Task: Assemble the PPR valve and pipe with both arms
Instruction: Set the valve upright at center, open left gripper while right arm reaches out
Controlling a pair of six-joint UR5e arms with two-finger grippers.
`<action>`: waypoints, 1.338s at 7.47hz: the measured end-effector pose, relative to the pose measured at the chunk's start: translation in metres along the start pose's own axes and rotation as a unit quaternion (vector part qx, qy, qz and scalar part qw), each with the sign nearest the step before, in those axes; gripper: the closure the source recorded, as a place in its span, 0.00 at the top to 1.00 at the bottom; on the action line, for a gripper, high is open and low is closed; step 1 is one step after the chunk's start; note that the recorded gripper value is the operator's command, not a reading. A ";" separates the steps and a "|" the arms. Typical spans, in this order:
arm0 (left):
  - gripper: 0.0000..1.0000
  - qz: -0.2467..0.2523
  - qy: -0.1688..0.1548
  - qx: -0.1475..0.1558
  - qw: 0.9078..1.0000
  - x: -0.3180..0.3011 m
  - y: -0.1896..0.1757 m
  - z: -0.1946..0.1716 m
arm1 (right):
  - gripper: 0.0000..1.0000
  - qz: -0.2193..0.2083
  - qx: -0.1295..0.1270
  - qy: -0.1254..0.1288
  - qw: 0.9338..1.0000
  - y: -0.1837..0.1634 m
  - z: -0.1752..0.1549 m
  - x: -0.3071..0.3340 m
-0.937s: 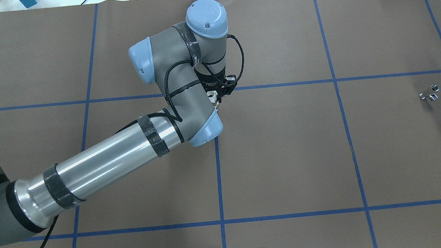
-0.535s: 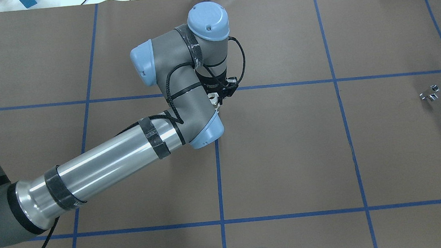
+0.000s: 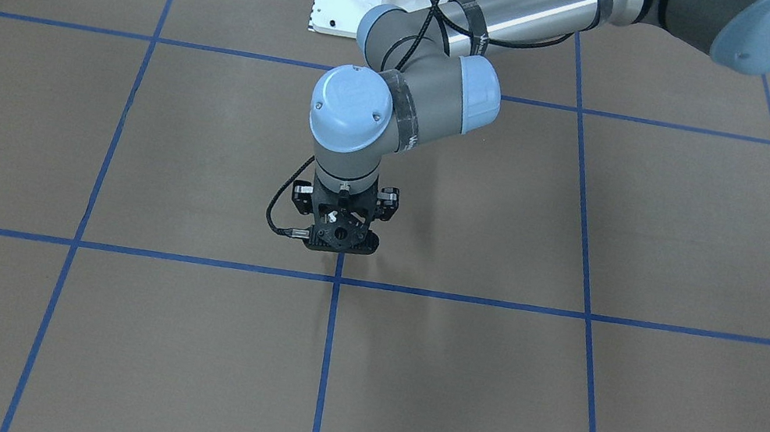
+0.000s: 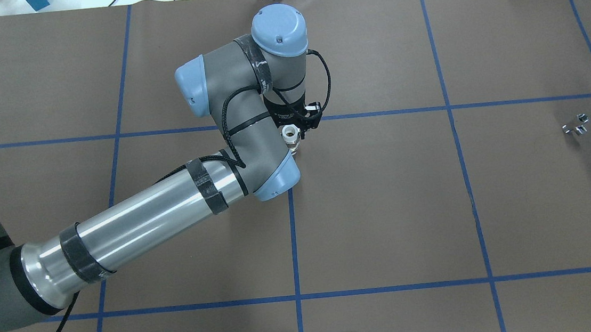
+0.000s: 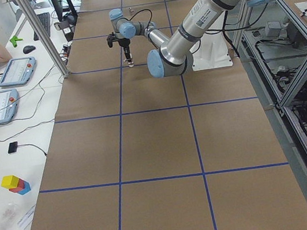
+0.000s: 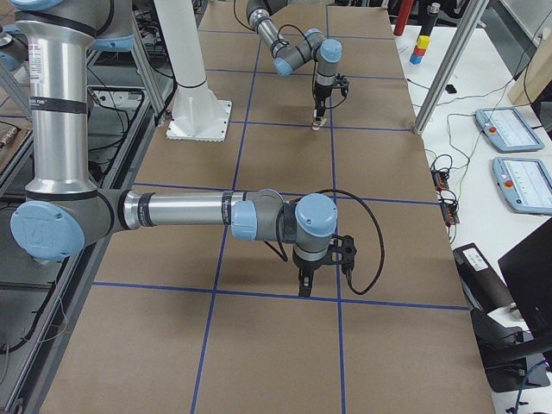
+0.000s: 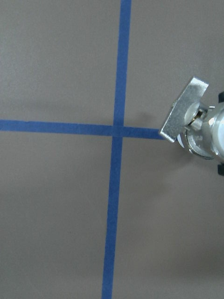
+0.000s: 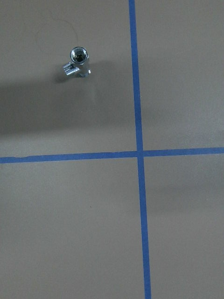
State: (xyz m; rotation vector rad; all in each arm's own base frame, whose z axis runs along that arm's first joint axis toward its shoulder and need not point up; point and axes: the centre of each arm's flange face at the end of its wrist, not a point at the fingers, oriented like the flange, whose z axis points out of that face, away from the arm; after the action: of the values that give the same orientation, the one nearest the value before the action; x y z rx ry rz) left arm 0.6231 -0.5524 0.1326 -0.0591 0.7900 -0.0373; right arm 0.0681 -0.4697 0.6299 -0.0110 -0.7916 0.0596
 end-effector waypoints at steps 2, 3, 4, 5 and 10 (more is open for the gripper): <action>1.00 0.001 0.001 0.003 1.000 0.001 0.000 -0.003 | 0.99 0.000 0.000 0.000 1.000 0.000 0.000 0.000; 1.00 0.002 0.005 0.005 1.000 0.002 0.000 -0.008 | 0.99 -0.001 0.001 0.000 1.000 -0.002 -0.001 -0.001; 1.00 0.003 0.012 0.011 1.000 0.001 -0.002 -0.021 | 0.99 -0.005 0.004 0.000 1.000 -0.005 -0.004 -0.005; 1.00 0.003 0.023 0.020 1.000 -0.003 -0.007 -0.044 | 0.99 -0.010 0.009 0.001 1.000 -0.010 -0.009 -0.010; 1.00 0.060 0.022 0.055 0.996 -0.183 0.019 -0.131 | 1.00 -0.039 -0.001 -0.003 0.999 -0.056 0.005 -0.104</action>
State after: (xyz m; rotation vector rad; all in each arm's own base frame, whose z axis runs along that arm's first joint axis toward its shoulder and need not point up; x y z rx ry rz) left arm 0.4014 -0.5284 0.1696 0.0941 0.8326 0.0320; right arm -0.0050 -0.5319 0.5613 0.0183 -0.7976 -0.0147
